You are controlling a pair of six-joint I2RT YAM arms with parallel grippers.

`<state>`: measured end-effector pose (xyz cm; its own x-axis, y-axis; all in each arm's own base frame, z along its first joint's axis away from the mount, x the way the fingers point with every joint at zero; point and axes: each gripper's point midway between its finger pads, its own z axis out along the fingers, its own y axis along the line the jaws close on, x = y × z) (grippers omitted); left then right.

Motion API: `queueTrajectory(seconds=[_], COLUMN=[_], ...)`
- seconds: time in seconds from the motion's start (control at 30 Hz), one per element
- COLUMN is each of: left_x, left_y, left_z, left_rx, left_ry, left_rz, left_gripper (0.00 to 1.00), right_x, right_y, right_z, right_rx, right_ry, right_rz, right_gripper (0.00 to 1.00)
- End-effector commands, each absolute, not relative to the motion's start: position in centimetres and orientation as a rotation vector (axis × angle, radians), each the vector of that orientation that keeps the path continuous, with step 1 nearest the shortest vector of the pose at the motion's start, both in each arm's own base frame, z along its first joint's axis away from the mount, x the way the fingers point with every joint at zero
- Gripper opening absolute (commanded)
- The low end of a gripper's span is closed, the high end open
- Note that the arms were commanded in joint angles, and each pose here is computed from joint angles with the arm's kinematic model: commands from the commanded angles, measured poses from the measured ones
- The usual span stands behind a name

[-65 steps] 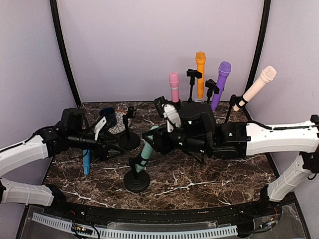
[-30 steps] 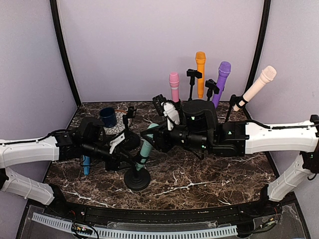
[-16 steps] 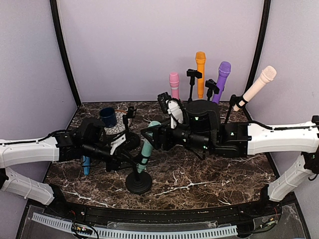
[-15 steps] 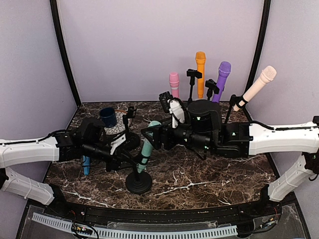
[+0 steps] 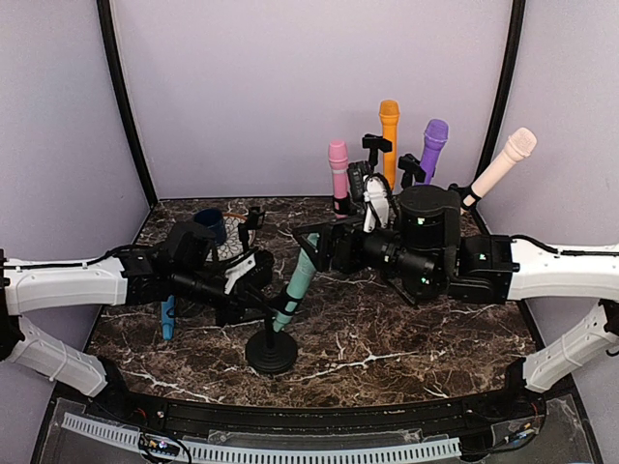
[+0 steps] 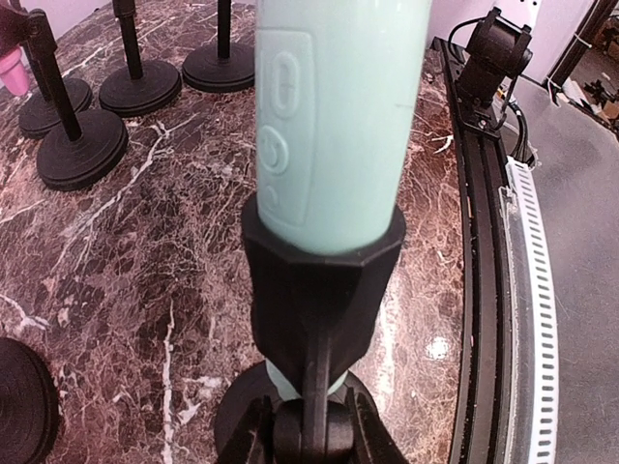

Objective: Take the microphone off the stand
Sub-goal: Remove the microphone from the microphone stand.

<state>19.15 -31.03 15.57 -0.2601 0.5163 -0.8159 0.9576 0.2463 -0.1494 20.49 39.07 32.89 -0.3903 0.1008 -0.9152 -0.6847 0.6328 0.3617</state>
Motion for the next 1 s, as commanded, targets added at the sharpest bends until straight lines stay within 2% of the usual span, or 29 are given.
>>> queueTrajectory(seconds=[0.0,0.3,0.67,0.77,0.9,0.97], left_x=[20.4,20.6,20.7,20.6,20.6,20.6], left_y=[-31.6,-31.6,-31.6,-31.6,-31.6,-31.6], left_z=[17.3,16.6,16.4,16.3,16.2,16.2], left_rx=[1.338,1.350,1.354,1.355,1.360,1.362], left_ry=[1.802,1.821,1.829,1.831,1.832,1.833], left_rz=[-0.829,-0.806,-0.791,-0.791,-0.789,-0.783], left_gripper=[0.00,0.00,0.00,0.00,0.00,0.00], right_x=[21.0,21.7,22.0,22.0,22.0,22.1], right_y=[38.1,38.8,40.8,41.3,42.0,42.0], right_z=[32.9,30.2,29.4,29.1,29.1,29.1], right_rx=[-0.293,-0.218,-0.250,-0.264,-0.270,-0.276], right_ry=[1.825,1.918,1.920,1.918,1.908,1.903], right_rz=[0.942,0.808,0.788,0.796,0.815,0.811], right_gripper=[0.99,0.95,0.71,0.68,0.50,0.45])
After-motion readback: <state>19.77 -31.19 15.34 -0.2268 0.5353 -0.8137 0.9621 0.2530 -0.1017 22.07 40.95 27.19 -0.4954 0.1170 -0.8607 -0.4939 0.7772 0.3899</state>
